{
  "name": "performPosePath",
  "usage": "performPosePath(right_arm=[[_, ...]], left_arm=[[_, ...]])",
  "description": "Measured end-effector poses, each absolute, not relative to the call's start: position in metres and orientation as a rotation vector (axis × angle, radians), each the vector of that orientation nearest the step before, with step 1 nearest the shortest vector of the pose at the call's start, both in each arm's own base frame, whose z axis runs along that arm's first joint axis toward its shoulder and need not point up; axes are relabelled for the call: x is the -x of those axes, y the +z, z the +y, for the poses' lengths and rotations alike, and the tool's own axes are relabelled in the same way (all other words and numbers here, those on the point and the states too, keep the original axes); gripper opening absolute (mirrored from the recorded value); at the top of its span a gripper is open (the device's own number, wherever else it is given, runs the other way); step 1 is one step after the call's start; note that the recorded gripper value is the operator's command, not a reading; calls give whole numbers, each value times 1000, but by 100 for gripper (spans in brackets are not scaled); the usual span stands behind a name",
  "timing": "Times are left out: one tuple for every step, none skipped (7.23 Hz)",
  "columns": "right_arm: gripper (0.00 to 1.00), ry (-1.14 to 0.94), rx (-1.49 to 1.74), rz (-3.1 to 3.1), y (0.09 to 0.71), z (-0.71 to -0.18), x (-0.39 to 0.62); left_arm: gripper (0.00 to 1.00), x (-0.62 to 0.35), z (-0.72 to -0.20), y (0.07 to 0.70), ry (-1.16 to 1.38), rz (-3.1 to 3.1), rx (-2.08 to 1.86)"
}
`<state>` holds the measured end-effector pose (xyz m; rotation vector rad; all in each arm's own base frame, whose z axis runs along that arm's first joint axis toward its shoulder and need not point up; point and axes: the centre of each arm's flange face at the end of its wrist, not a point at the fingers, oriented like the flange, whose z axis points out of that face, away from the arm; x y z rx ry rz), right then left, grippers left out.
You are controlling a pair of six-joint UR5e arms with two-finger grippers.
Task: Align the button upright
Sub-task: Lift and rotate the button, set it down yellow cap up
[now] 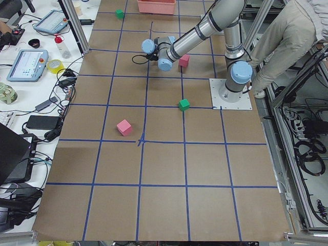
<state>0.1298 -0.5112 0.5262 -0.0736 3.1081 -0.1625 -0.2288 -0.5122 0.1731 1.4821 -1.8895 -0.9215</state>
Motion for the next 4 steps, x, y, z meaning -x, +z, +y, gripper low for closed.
performPosePath(right_arm=[[100, -162, 73, 3108, 526, -511, -130], [100, -162, 73, 3108, 526, -511, -130], [100, -162, 74, 3109, 526, -511, -130], [100, -163, 74, 3109, 526, -511, -130]], left_arm=[[0, 228, -511, 166, -932, -1893, -1485], [0, 228, -510, 162, -941, -1893, -1484], [47, 229, -509, 158, -947, -1896, -1479], [81, 228, -509, 155, -948, -1902, -1474]])
